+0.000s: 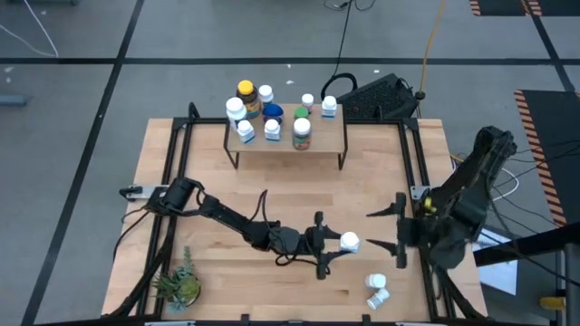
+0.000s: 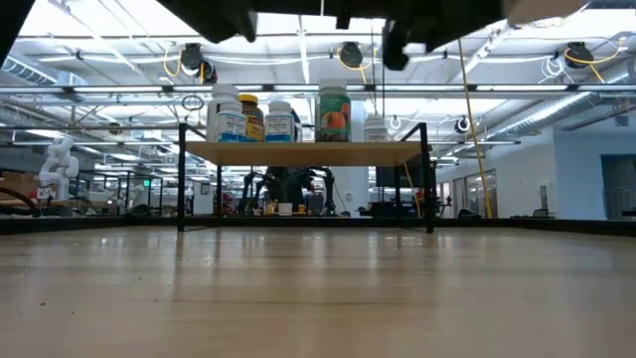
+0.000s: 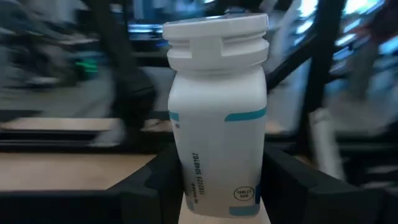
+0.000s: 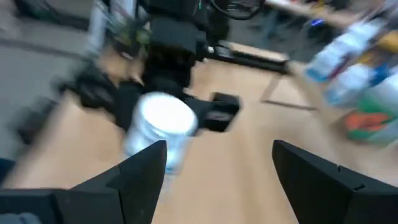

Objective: Pick and place medicine bottles onto shelf by color
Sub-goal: Put the white blue medicine bottle on the shelf

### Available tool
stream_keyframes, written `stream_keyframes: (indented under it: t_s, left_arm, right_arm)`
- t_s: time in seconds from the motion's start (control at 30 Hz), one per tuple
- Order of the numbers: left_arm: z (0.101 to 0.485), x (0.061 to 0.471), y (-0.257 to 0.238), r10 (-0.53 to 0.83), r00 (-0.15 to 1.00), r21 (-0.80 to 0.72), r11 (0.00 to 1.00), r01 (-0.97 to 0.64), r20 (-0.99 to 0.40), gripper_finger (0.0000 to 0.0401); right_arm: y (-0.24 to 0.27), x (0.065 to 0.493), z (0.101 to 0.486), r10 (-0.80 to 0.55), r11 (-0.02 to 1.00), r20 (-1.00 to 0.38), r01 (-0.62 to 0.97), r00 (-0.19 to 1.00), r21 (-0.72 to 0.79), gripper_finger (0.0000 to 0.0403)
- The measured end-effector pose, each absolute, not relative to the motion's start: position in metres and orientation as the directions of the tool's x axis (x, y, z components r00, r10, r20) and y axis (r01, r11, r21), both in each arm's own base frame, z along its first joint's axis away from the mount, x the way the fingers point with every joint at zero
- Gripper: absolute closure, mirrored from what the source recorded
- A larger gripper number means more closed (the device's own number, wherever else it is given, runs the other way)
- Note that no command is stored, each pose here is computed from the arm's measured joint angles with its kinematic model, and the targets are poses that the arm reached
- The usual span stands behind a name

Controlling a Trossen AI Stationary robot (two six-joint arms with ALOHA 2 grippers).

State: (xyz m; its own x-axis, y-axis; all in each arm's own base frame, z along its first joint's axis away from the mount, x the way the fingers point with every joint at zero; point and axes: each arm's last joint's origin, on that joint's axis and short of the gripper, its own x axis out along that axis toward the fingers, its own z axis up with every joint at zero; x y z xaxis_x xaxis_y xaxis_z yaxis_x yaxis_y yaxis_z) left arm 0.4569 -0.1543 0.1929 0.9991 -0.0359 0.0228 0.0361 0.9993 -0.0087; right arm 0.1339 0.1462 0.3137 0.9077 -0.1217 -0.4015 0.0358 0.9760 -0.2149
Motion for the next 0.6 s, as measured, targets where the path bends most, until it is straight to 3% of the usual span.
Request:
stream_keyframes:
  t_s: [0.1, 0.3, 0.47, 0.6]
  left_arm:
    - [0.191, 0.454, -0.159, 0.075, 0.997, 0.098, 0.992, -0.075, 0.004, 0.0230]
    - [0.189, 0.452, -0.163, 0.125, 0.992, 0.135, 0.983, -0.123, -0.010, 0.0229]
    - [0.187, 0.452, -0.163, 0.125, 0.992, 0.152, 0.981, -0.119, -0.029, 0.0229]
    - [0.186, 0.452, -0.162, 0.125, 0.991, 0.159, 0.980, -0.117, -0.042, 0.0229]
  right_arm:
    - [0.146, 0.133, 0.310, -0.020, 0.996, -0.387, -0.016, 0.922, -0.088, 0.0116]
    - [0.160, 0.146, 0.273, 0.099, 0.987, -0.217, -0.124, 0.971, -0.106, 0.0115]
    - [0.152, 0.159, 0.260, 0.066, 0.991, -0.132, -0.080, 0.989, -0.104, 0.0115]
    - [0.143, 0.170, 0.254, 0.062, 0.994, -0.160, -0.075, 0.985, -0.079, 0.0115]
